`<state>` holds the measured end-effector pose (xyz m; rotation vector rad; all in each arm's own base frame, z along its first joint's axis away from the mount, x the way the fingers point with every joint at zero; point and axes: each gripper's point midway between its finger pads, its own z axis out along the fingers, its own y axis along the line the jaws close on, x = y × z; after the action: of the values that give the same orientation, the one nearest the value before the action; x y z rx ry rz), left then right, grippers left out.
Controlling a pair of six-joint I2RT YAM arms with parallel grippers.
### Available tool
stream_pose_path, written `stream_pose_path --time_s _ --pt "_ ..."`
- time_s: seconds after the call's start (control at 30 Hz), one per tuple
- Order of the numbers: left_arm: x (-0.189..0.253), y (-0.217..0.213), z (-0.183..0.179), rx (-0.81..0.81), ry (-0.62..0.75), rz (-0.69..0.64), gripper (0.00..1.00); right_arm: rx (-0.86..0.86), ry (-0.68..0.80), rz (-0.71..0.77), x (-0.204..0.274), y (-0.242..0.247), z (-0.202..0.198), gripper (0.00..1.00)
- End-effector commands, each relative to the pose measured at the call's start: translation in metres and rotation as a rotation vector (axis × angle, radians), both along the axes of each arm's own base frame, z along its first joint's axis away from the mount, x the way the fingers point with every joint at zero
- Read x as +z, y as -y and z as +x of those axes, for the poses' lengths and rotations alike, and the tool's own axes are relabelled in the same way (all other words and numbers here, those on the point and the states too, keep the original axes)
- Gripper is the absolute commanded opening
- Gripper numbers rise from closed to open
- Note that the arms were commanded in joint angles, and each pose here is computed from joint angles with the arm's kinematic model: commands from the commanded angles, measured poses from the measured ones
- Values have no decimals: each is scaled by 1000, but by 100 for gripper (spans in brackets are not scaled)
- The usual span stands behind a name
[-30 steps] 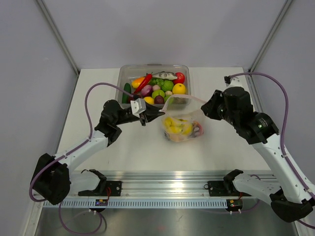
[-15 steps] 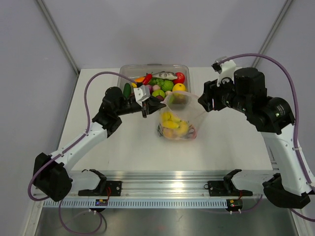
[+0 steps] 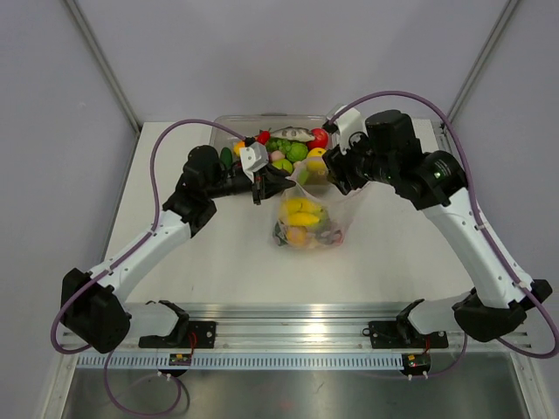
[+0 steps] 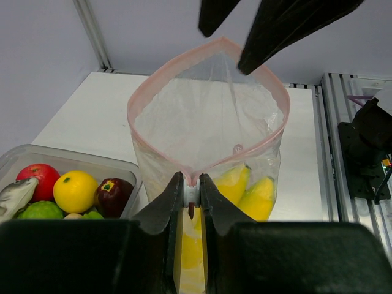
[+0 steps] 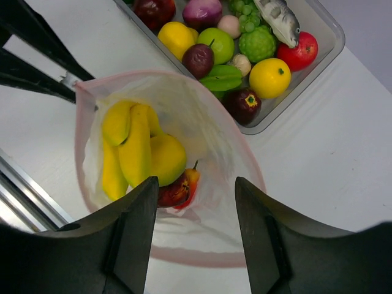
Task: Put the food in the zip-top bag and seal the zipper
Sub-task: Adjust the zipper food storage bag at the center of the board.
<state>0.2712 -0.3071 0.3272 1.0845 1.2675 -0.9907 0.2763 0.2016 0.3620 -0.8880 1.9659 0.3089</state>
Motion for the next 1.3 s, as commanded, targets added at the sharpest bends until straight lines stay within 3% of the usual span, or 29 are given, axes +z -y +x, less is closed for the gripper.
stream_pose_path --time_s 0.0,0.33,0.47,0.5,0.6,0.63,0.67,0.77,1.1,1.27 --pt "25 2 -10 -72 84 -27 0 28 90 -41 3 -13 27 61" --pt "26 0 -26 -201 63 28 0 72 54 -130 -21 -26 43 61" --pt "29 1 -33 -249 71 4 0 55 58 -91 -23 -32 47 42" --pt "27 2 -36 -261 65 1 0 57 53 -89 -26 -33 46 32" --pt "22 2 -35 -261 57 4 0 63 59 -48 -20 -33 39 13" --pt "20 3 -35 -267 59 7 19 59 57 -36 -24 -34 39 2" --pt "15 2 -36 -274 52 20 52 52 66 -9 -19 -32 34 0" --pt "5 -1 -38 -267 16 48 68 51 67 26 -22 -32 28 0" --pt "-15 -26 -37 -69 41 76 68 51 57 91 -25 -33 18 0" --pt "-23 -27 -40 -74 4 74 67 48 46 103 -25 -33 15 0"
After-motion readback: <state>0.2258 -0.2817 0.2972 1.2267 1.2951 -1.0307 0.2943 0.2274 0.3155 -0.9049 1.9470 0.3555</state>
